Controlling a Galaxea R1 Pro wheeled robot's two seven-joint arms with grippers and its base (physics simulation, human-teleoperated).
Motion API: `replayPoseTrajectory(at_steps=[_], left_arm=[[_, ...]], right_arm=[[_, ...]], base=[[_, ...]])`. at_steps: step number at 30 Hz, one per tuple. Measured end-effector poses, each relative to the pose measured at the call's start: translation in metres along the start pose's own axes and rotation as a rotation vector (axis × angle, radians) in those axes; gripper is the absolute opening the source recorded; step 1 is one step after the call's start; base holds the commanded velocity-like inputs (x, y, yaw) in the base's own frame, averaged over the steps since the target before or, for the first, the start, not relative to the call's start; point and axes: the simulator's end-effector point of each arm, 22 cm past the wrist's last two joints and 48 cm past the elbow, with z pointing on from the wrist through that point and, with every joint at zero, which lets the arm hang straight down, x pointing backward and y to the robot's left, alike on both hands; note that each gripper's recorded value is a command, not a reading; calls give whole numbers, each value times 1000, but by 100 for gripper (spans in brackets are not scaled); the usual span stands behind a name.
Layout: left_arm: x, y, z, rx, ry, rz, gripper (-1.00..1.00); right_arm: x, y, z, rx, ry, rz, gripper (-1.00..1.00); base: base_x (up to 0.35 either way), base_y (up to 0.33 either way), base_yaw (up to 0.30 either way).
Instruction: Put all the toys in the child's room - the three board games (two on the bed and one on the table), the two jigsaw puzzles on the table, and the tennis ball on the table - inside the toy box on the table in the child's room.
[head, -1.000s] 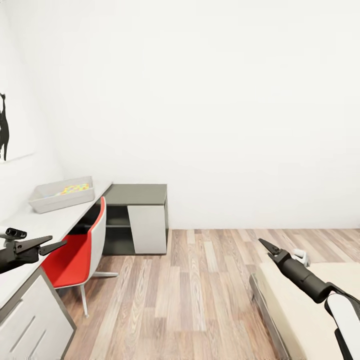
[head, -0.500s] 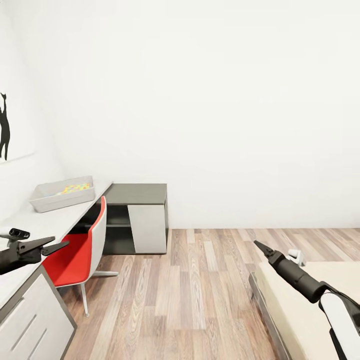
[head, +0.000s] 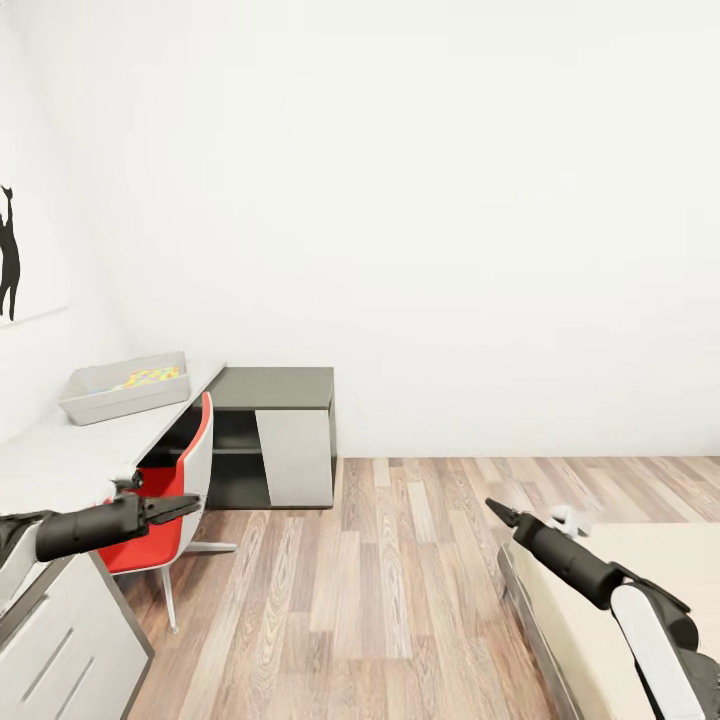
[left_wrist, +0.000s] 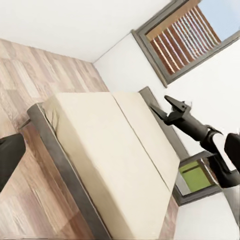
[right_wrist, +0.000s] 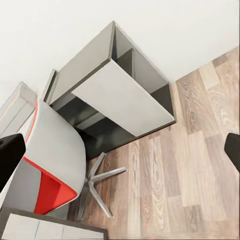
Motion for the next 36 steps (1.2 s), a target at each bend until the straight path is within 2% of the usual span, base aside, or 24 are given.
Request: replayPoseTrajectory(at_steps=[3, 8, 9, 12, 15, 17, 20, 22, 23, 27, 30, 32, 33, 36], left_arm=[[14, 19, 28, -81, 27, -9, 100], [27, 44, 47, -193, 46, -22, 100], [31, 54, 51, -231, 52, -29, 100], [42, 74, 54, -305, 69, -49, 100], [78, 125, 53, -466, 121, -122, 100], [95, 143, 54, -523, 138, -156, 100], [129, 180, 53, -651, 164, -197, 100], [141, 194, 48, -702, 173, -209, 100], [156, 208, 42, -756, 190, -217, 100], [209, 240, 30, -879, 258, -231, 100], [269, 264, 18, -970, 327, -208, 100], [321, 274, 6, -1016, 376, -202, 100], [333, 275, 3, -1025, 385, -206, 100], [382, 276, -15, -1063, 418, -207, 100]], right_arm=[[14, -15, 4, 67, 35, 3, 100], [42, -19, 16, 111, 102, -11, 100], [49, -18, 21, 120, 122, -20, 100], [66, -13, 34, 146, 169, -39, 100], [88, -14, 51, 197, 226, -46, 100], [99, -17, 60, 232, 257, -48, 100], [138, -21, 83, 316, 358, -56, 100], [157, -23, 87, 352, 406, -74, 100], [174, -28, 88, 386, 449, -95, 100], [205, -44, 82, 470, 525, -157, 100], [230, -72, 69, 556, 584, -185, 100], [262, -108, 45, 643, 637, -175, 100], [273, -119, 36, 669, 652, -170, 100], [327, -166, -13, 794, 726, -148, 100]], base=[[0, 0, 0], [0, 0, 0], [0, 0, 0], [0, 0, 0], [0, 0, 0], [0, 0, 0], [0, 0, 0], [0, 0, 0], [0, 0, 0], [0, 0, 0], [0, 0, 0], [0, 0, 0], [0, 0, 0], [0, 0, 0]])
